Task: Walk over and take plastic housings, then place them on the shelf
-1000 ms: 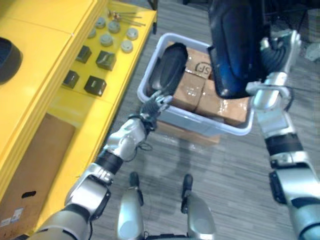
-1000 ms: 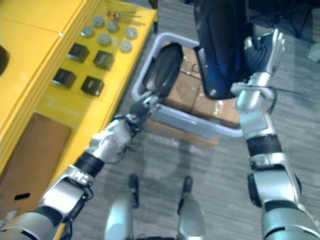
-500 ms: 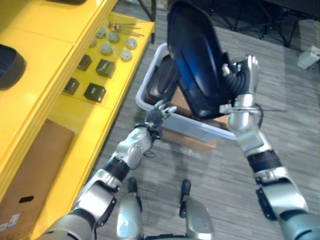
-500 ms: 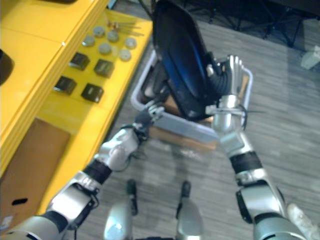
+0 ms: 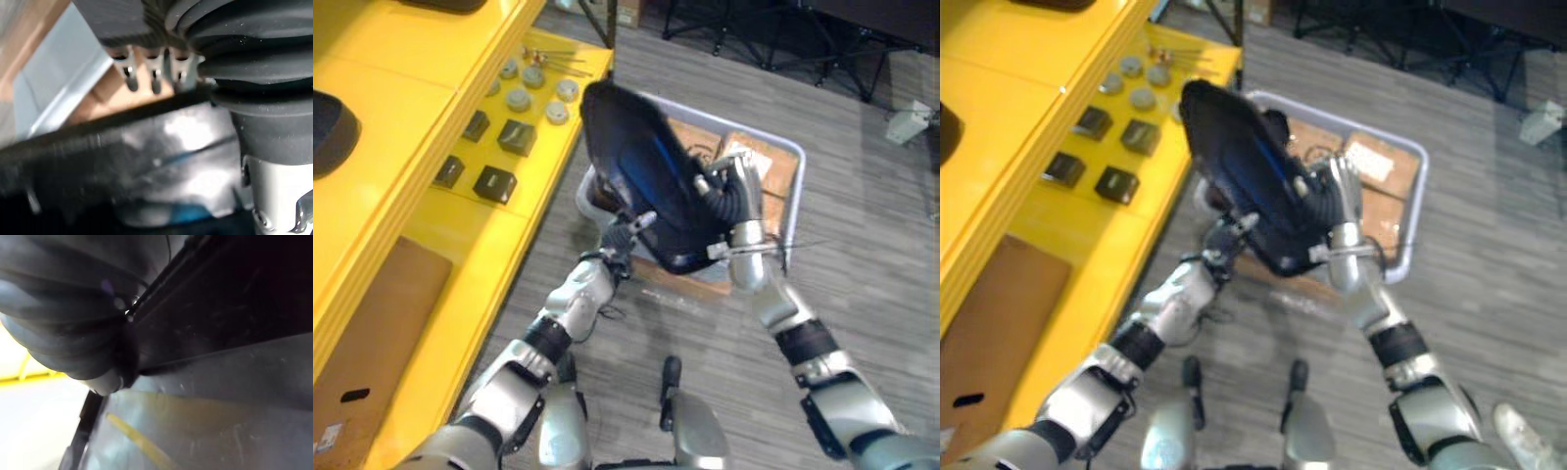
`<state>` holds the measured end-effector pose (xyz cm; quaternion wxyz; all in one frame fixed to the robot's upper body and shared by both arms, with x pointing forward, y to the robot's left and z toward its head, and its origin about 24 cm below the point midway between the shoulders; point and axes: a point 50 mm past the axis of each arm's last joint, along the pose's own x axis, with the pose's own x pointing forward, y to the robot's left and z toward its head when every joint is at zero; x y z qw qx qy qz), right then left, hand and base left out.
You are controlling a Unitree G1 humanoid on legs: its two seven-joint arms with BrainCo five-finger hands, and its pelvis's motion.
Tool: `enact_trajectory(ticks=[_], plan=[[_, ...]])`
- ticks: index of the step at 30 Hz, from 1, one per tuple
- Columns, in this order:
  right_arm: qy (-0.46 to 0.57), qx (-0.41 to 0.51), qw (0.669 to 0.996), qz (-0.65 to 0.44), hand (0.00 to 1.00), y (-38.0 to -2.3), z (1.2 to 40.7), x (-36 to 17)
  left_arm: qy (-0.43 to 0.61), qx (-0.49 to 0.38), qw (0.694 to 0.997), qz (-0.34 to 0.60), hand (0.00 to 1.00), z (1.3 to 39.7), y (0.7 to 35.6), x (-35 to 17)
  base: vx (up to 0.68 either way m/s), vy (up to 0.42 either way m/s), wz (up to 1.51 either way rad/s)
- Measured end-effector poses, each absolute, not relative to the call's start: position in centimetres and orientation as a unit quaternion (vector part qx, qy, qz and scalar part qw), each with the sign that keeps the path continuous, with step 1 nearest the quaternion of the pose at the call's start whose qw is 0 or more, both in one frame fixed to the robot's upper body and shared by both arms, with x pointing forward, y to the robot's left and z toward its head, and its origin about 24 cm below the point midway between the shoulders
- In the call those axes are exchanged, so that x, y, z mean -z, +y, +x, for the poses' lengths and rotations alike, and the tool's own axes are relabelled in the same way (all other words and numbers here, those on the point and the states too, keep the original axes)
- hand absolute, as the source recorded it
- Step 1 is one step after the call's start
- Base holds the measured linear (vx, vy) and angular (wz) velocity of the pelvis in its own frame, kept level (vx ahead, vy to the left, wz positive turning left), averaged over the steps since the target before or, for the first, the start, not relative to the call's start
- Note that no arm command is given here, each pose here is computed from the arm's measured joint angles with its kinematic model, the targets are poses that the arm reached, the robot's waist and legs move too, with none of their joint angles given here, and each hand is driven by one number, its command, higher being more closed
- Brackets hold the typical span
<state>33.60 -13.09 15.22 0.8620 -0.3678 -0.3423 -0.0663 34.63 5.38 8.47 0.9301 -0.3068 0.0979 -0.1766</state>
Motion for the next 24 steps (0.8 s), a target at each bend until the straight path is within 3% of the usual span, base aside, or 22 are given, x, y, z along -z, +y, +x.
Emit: enact_trajectory(ticks=[5, 17, 18, 24], plan=[[-0.319, 0.054, 0.868, -0.376, 1.00, -12.7, 33.7, -13.6, 0.111, 0.180, 0.918, -0.336, 1.00, 34.0, 4.8, -7.7, -0.01, 0.015, 0.04], [-0.317, 0.063, 0.884, -0.338, 1.00, -11.3, 32.5, -11.5, 0.104, 0.152, 0.925, -0.331, 1.00, 33.6, 5.4, -6.5, 0.00, 0.001, 0.00], [-0.316, 0.065, 0.884, -0.337, 0.00, -11.3, 32.3, -11.3, 0.105, 0.151, 0.926, -0.330, 1.00, 33.4, 5.3, -6.3, 0.03, 0.005, 0.00], [-0.305, 0.073, 0.897, -0.310, 0.00, -11.5, 31.6, -10.7, 0.091, 0.157, 0.936, -0.302, 1.00, 33.2, 5.2, -6.3, 0.01, 0.003, 0.03]])
